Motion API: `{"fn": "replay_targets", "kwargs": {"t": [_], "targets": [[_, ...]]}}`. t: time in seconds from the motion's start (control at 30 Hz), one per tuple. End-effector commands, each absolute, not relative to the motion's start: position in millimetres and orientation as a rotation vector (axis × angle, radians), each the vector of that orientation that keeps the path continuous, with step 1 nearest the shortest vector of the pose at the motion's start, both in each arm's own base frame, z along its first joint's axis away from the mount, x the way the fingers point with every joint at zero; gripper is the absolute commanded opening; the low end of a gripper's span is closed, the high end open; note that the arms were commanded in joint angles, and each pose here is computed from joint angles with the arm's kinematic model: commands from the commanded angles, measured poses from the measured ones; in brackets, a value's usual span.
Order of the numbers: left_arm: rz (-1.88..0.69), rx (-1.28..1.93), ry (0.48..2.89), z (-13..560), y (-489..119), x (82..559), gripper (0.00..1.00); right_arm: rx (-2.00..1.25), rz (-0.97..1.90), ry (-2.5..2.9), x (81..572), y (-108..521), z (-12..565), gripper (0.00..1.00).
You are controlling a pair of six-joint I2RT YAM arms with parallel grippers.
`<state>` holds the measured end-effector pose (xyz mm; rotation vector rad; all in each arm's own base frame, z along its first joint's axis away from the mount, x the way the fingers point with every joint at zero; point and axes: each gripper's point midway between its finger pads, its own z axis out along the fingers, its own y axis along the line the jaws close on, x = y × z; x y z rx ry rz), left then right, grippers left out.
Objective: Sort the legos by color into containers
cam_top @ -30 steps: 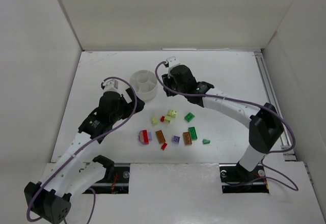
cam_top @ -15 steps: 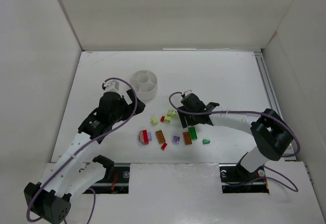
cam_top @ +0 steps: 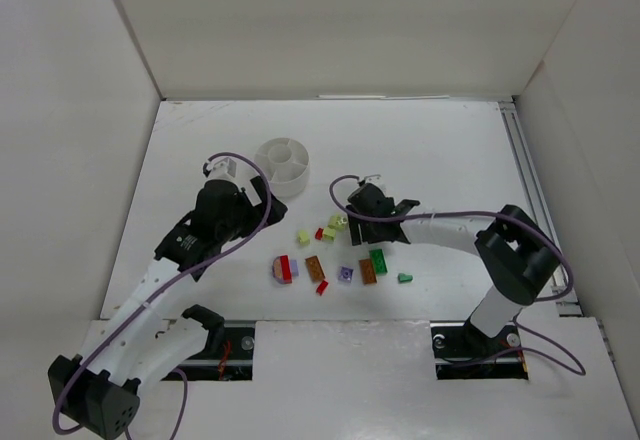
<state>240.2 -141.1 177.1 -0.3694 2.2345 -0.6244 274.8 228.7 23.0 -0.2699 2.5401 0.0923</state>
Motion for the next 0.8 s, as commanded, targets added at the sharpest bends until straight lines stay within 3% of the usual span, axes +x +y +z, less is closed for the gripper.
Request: {"fn": "replay_targets", "kwargs": {"t": [0.0,0.17,0.23,0.4,0.57,0.77], "targets": [[-0.665,-0.347,2.169,197,-144,242,1.0,-0.133,0.112,2.552,279,237,20,0.77],[-0.665,-0.347,2.169,197,-144,242,1.0,0.023,0.041,2.624,270,228,4,0.71],[-0.665,-0.347,2.169,197,-144,242,1.0,0.037,-0.017,2.629,269,221,1,0.55],[-0.656,-0.35,2.187,193,-143,241,1.0,0.004,-0.039,2.594,274,228,20,0.31],[-0.638,-0.363,2.161,200,-138,242,1.0,-0.242,0.101,2.398,307,273,87,0.24],[-0.614,-0.374,2.164,200,-135,241,1.0,-0.496,0.298,2.127,351,338,162,0.22]]}}
